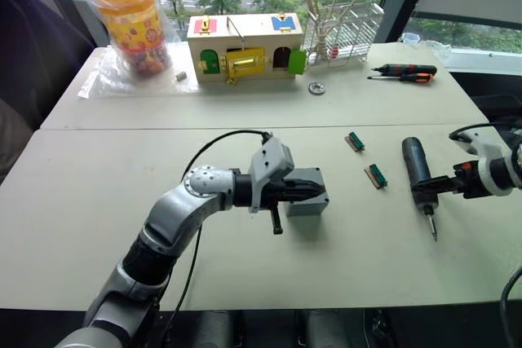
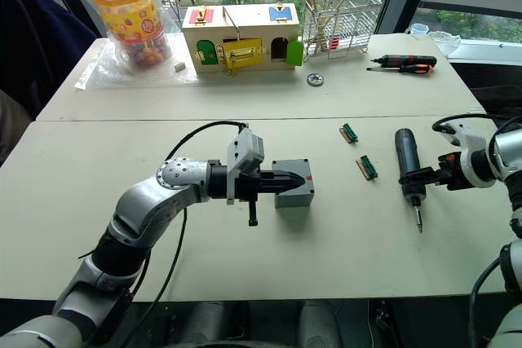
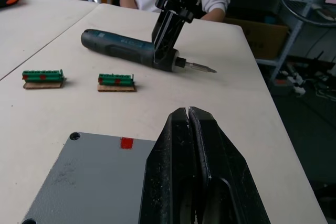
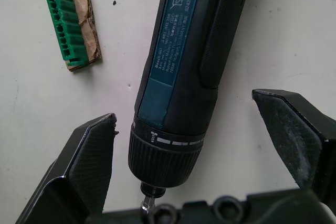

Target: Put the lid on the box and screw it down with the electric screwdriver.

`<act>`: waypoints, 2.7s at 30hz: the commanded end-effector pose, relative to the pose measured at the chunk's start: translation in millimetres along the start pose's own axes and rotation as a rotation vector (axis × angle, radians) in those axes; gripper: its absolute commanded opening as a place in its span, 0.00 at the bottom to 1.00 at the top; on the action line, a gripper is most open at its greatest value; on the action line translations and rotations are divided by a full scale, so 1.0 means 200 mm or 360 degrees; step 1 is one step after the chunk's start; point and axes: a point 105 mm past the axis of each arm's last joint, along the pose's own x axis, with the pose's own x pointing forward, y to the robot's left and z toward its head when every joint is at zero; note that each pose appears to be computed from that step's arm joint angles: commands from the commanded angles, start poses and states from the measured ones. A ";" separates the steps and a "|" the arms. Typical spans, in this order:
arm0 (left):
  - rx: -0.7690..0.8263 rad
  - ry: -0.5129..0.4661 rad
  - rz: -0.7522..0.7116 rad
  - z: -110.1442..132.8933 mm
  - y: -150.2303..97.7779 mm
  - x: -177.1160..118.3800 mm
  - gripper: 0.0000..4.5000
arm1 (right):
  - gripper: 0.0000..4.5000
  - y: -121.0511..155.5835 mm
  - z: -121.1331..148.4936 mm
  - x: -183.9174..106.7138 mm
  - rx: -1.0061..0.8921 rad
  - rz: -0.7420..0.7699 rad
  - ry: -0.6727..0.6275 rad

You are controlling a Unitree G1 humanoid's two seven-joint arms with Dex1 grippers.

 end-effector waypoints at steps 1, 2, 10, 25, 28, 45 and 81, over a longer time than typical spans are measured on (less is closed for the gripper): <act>0.0051 -0.0056 0.0022 0.05 -0.01 -0.01 0.00 | 1.00 -0.03 0.02 -0.01 -0.0052 -0.0031 0.0025; 0.0047 -0.0055 0.0031 0.04 0.00 0.00 0.00 | 1.00 -0.02 0.00 0.01 -0.0069 -0.0019 0.0065; 0.0032 -0.0033 0.0061 0.01 0.00 0.00 0.00 | 0.59 -0.03 -0.02 0.08 -0.0171 -0.0008 0.0224; -0.0028 -0.0080 0.0157 0.02 0.12 -0.06 0.00 | 0.40 -0.06 0.29 -0.11 -0.0059 -0.0140 -0.0425; -0.0057 -0.0075 0.0132 0.02 0.14 -0.07 0.00 | 0.40 -0.03 0.43 -0.26 -0.0012 -0.0110 -0.0749; -0.0067 0.0204 0.0017 -0.11 0.20 -0.07 0.00 | 0.40 0.95 0.47 -0.43 -0.0305 0.0796 -0.2135; -0.0022 0.0298 0.0023 -0.17 0.22 -0.03 0.00 | 0.40 1.03 0.33 0.03 -0.0599 0.0610 -0.1880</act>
